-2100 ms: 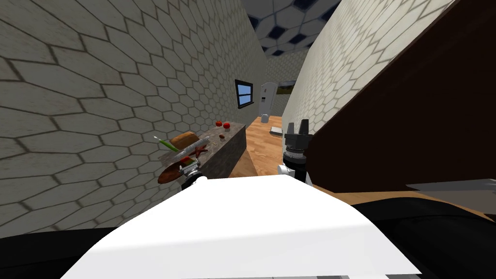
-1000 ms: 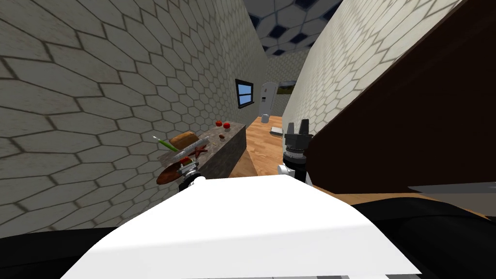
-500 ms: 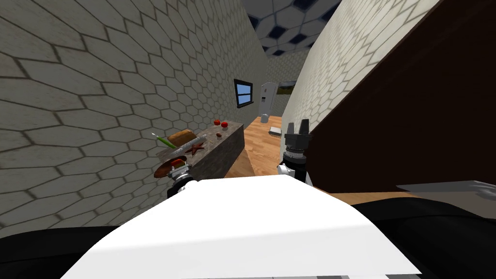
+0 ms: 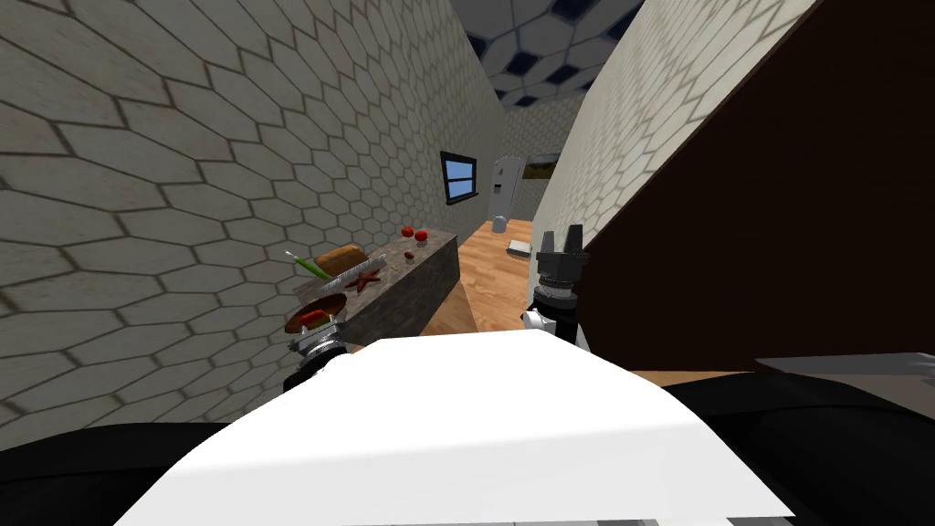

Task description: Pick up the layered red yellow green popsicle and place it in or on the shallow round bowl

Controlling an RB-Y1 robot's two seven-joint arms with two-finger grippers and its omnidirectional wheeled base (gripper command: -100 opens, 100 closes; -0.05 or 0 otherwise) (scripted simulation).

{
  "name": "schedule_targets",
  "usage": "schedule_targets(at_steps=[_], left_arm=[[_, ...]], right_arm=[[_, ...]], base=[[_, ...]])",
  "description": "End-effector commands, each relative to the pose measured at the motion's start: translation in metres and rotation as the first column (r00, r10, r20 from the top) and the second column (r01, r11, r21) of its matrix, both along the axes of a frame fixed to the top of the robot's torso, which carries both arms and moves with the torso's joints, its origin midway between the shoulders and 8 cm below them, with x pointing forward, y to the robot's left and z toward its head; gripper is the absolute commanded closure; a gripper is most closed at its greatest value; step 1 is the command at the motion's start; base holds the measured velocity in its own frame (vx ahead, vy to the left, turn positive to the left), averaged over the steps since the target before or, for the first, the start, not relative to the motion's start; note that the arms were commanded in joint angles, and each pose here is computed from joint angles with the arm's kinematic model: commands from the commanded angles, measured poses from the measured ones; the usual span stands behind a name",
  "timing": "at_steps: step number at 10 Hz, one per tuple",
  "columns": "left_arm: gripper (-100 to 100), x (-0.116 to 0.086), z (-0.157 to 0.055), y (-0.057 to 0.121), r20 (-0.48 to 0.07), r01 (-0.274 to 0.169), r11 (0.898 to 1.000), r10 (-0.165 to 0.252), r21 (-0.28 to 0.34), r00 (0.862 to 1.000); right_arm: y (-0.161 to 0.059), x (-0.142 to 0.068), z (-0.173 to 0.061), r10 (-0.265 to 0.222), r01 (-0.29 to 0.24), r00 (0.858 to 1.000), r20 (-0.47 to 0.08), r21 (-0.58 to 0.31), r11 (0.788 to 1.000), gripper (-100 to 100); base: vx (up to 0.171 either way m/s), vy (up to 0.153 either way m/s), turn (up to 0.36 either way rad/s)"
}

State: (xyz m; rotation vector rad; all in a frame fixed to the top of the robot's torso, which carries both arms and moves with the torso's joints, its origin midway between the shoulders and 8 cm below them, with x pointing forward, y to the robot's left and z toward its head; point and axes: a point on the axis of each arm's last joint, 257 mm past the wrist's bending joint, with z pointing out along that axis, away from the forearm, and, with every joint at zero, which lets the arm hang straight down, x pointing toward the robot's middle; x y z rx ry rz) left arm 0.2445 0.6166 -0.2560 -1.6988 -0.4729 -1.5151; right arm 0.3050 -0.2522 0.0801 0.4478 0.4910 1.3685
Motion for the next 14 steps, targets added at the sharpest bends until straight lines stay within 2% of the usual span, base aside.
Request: schedule_targets(at_steps=[1,4,5,7,11,14], left_arm=[[100,-0.015,-0.002,0.006,0.000,-0.016,1.000,0.016,-0.016,1.000],[100,-0.046,-0.008,0.017,-0.009,-0.049,0.997,0.048,-0.060,0.999],[100,-0.050,-0.009,0.017,-0.011,-0.046,0.996,0.045,-0.077,0.999],[100,-0.038,-0.004,0.009,-0.006,-0.016,0.996,0.015,-0.085,1.000],[100,0.003,0.023,-0.010,0.015,0.068,0.996,-0.067,-0.055,0.998],[100,0.022,0.039,-0.023,0.033,0.105,0.994,-0.103,-0.041,0.994]], right_arm=[[0.000,0.000,0.000,0.000,0.000,1.000,0.000,0.000,1.000,0],[0.000,0.000,0.000,0.000,0.000,1.000,0.000,0.000,1.000,0],[0.000,0.000,0.000,0.000,0.000,1.000,0.000,0.000,1.000,0],[0.000,0.000,0.000,0.000,0.000,1.000,0.000,0.000,1.000,0],[0.000,0.000,0.000,0.000,0.000,1.000,0.000,-0.001,1.000,0],[0.000,0.000,0.000,0.000,0.000,1.000,0.000,-0.001,1.000,0]], base=[[0.019,-0.043,0.018],[0.025,-0.056,0.028],[0.013,-0.034,0.023],[0.015,0.065,0.006],[0.040,0.226,0.013],[0.063,0.200,0.024]])
